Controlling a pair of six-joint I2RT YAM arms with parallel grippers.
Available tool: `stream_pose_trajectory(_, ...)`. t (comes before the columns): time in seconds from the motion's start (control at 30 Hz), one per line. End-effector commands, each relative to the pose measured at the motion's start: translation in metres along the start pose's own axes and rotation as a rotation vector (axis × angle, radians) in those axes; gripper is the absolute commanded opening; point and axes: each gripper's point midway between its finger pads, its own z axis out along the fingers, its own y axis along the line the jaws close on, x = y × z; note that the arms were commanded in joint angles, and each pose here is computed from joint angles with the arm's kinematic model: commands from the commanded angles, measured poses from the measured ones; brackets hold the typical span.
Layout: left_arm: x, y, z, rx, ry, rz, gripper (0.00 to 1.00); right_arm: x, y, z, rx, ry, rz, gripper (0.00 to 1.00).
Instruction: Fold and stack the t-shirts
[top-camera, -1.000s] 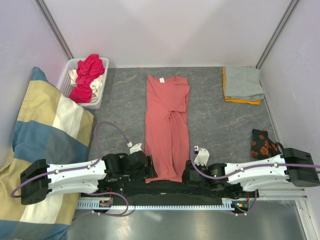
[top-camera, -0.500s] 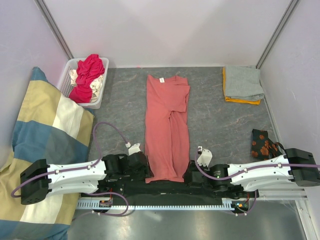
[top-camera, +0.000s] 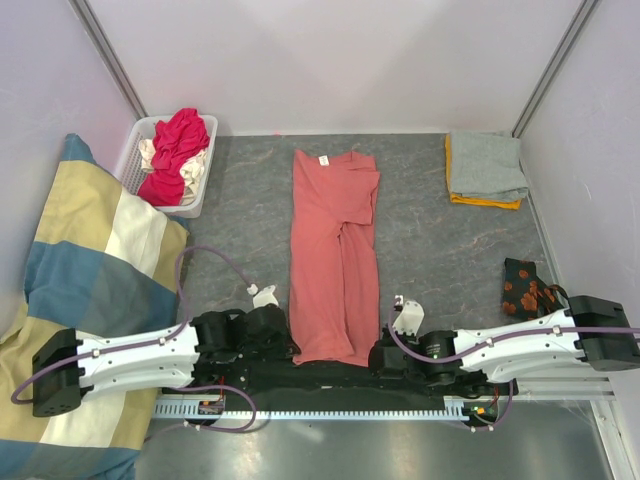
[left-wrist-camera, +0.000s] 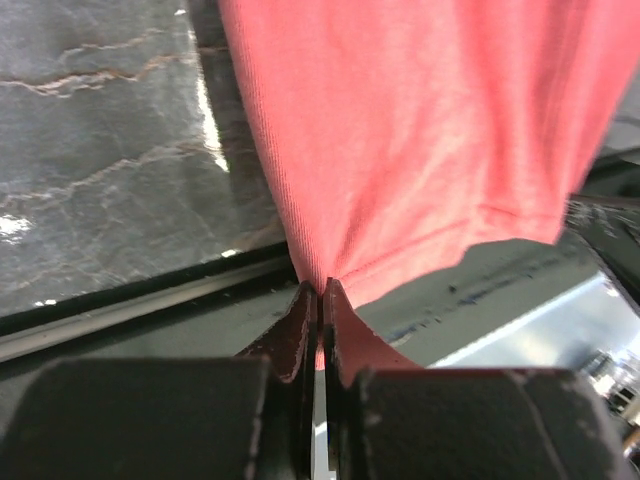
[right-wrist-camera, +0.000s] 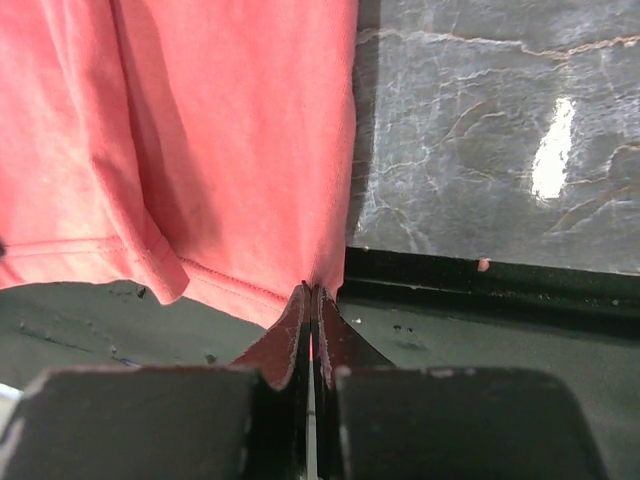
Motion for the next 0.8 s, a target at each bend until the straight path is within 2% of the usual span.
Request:
stream_pose_trajectory(0.0, -0.002, -0.015, -0.018, 0.055, 0.003, -0.027, 0.02, -0.009, 0.021, -0.022, -0.043, -0.017, -0.021, 0.0)
stream_pose_trajectory(0.1, -0.006, -0.023, -0.028, 0.077, -0.008, -0.022, 0.02, -0.013, 0.023, -0.032, -0.034, -0.023, -0.041, 0.0)
stream_pose_trajectory(0.57, -0.01, -0.011, -0.048, 0.063, -0.034, -0.056, 0.02, -0.018, 0.004, -0.051, -0.006, -0.034, -0.03, 0.0)
stream_pose_trajectory(0.77, -0.014, -0.013, -0.051, 0.067, -0.051, -0.06, 0.02, -0.024, 0.015, -0.057, -0.023, -0.055, -0.035, 0.0)
